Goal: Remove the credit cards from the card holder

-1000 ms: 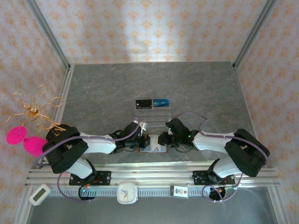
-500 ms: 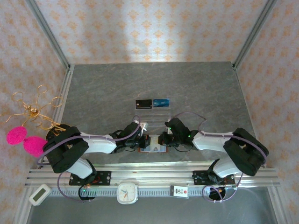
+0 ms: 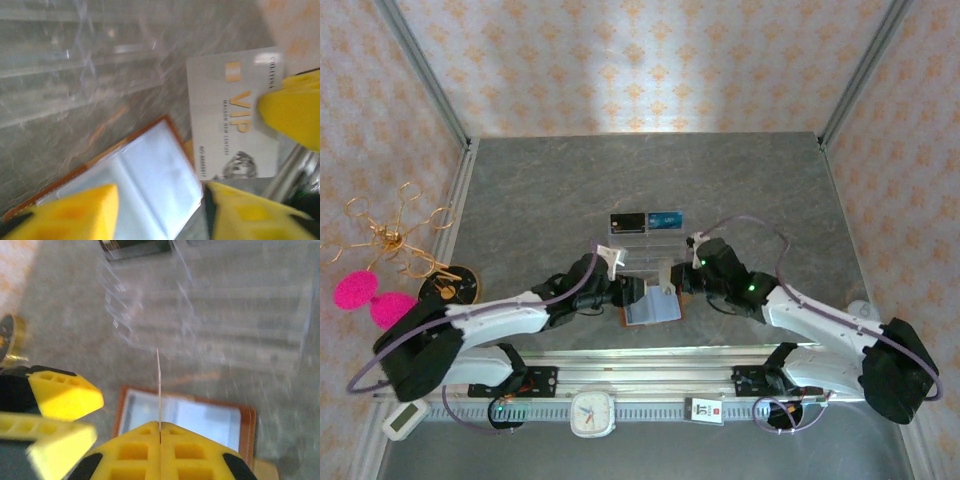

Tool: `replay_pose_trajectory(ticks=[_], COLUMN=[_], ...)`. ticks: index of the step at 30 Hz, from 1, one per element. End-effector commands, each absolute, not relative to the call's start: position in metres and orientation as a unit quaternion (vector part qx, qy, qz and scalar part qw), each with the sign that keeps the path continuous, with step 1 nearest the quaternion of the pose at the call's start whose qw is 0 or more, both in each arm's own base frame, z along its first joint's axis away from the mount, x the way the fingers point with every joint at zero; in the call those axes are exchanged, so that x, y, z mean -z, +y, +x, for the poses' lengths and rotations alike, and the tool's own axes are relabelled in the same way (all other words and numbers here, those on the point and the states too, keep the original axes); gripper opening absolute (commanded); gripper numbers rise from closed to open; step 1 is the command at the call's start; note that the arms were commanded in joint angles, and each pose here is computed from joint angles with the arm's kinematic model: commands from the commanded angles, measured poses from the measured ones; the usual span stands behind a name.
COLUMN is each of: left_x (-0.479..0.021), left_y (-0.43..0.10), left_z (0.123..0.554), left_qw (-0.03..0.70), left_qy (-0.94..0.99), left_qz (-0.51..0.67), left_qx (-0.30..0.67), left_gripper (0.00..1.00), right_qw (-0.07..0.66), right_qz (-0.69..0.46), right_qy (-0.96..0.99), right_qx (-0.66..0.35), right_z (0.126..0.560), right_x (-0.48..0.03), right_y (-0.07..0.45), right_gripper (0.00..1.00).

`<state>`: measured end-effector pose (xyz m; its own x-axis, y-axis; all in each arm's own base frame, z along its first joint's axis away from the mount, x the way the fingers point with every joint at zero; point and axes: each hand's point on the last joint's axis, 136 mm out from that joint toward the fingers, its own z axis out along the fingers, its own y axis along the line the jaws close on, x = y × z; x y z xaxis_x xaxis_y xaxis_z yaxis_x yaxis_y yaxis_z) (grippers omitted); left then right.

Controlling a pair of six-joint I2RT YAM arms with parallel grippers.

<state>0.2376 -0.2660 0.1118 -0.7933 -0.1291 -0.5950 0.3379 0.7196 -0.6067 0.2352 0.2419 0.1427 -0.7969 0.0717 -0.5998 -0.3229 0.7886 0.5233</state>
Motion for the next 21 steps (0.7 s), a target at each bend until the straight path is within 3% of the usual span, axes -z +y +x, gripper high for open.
replay_pose_trajectory(ticks=[1, 2, 4, 13, 21], left_x=[-0.145, -0.153, -0.166, -0.215, -0.224], left_y=[-0.244, -0.237, -0.223, -0.173, -0.149], left_z=[0.253, 0.254, 0.256, 0.26, 0.258], left_qw=[0.367, 0.378, 0.4, 0.488, 0.526], left_qy=[0.864, 0.861, 0.857, 0.833, 0.819], left_qz=[0.033, 0.029, 0.018, -0.023, -0.043], left_qx=[0.344, 0.339, 0.326, 0.26, 0.227], left_gripper=[0.64, 0.79, 0.98, 0.99, 0.99], right_qw=[0.39, 0.408, 0.434, 0.476, 0.384], right_qz=[-0.114, -0.129, -0.169, -0.387, -0.536], right_qy=[0.859, 0.847, 0.826, 0.727, 0.696], right_qx=[-0.31, -0.316, -0.319, -0.31, -0.284], right_z=[0.259, 0.264, 0.272, 0.285, 0.308], right_x=[-0.196, -0.211, -0.235, -0.29, -0.268], right_y=[0.244, 0.249, 0.26, 0.309, 0.335], right_gripper=[0.0, 0.0, 0.0, 0.0, 0.0])
